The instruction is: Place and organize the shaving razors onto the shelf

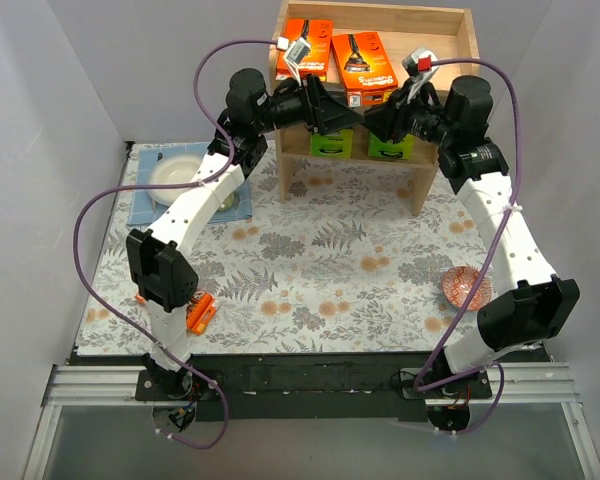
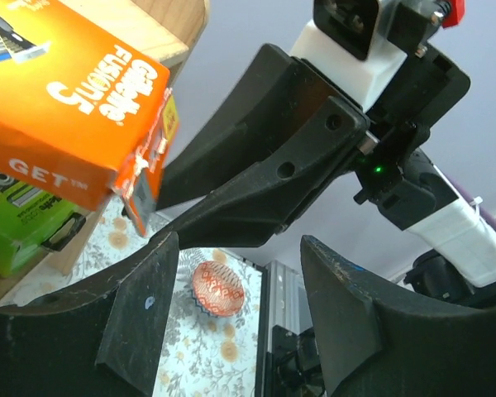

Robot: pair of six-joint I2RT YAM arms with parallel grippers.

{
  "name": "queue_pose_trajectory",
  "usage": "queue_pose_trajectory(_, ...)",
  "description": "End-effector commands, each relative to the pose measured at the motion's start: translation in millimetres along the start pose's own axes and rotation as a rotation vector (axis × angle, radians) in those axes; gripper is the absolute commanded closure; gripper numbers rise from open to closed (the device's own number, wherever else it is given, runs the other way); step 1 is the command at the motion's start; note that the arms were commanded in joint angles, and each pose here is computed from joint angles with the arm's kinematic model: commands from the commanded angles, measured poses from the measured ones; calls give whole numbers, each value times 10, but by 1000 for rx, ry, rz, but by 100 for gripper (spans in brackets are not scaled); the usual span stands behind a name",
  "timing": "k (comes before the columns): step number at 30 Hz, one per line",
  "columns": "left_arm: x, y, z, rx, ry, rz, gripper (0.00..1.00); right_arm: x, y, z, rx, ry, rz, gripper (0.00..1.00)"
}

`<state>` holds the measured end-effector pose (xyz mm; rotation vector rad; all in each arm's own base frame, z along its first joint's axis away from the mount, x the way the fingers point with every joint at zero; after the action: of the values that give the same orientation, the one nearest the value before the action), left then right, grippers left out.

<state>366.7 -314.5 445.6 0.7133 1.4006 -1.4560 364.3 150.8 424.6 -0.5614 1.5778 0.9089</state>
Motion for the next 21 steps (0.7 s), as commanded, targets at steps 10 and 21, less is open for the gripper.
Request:
queue_pose_trajectory(10, 51, -723, -688, -52, 128, 242, 39, -22, 312, -766, 186, 7, -376, 53)
queue_pose_trajectory(21, 193, -488, -1251, -511, 82, 656, 39, 87, 373, -802, 525, -245, -1496, 48)
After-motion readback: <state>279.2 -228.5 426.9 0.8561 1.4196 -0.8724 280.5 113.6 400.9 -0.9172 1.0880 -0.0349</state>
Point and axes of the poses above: each gripper's point midway between its finger pads, its own z axis out along the fingers, its own y axis along the line the jaws close on, x = y × z, the point moved 8 cm from there along -z, back along the fingers, and after that the axes turned 10 degrees about z, right-handed, at the moved point
